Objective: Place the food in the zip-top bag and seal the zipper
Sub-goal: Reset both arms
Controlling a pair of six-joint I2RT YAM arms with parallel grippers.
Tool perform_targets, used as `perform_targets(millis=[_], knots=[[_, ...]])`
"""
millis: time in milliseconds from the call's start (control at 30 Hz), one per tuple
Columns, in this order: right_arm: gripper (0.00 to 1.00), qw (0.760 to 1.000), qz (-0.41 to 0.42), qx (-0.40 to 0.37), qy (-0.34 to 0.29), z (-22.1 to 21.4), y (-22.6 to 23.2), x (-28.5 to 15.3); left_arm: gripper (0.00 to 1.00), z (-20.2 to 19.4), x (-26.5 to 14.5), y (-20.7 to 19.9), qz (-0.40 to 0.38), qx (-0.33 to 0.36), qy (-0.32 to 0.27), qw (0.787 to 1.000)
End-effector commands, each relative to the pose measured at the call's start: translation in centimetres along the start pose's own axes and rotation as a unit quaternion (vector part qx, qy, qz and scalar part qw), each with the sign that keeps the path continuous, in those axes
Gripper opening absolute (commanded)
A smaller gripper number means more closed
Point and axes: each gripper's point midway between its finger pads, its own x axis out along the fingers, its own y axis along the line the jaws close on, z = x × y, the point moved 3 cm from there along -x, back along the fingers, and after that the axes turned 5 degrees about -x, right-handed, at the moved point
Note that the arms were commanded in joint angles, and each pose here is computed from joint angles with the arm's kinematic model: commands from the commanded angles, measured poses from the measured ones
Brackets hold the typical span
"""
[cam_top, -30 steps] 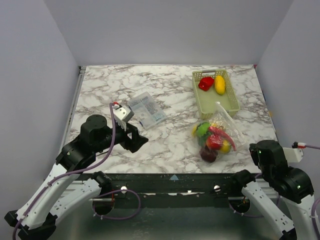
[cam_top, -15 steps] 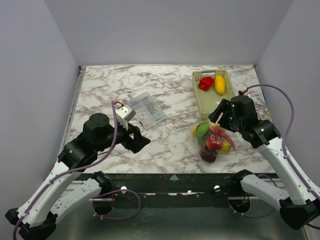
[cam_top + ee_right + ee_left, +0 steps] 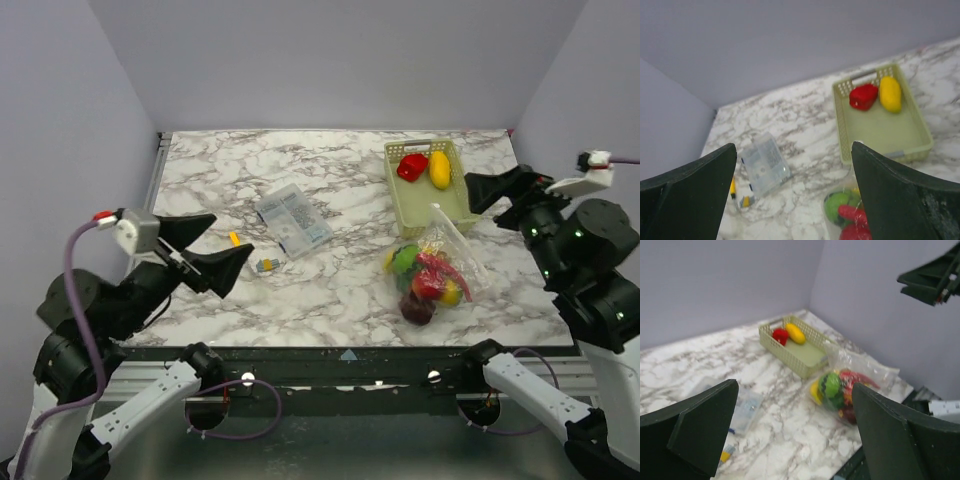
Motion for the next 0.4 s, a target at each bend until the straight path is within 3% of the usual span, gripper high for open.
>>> perform_targets(millis=[0,133,367], knots=[[0.99,0.992,-0.052,-0.016,-0.111,6.1,-1.6,-3.1,0.99,5.7,-2.3,1.1,0.057,0.011,-0.154,0.986],[0.99,0.986,-0.075,-0.019,-0.148,8.3,-2.6,-5.4,0.99,7.6,-3.2,1.1,0.057,0.025,-0.213,0.975],[0.99,0.985,-0.083,-0.019,-0.153,7.8,-3.6,-6.9,0.99,7.5,-3.1,1.6,0.073,0.032,-0.214,0.974]])
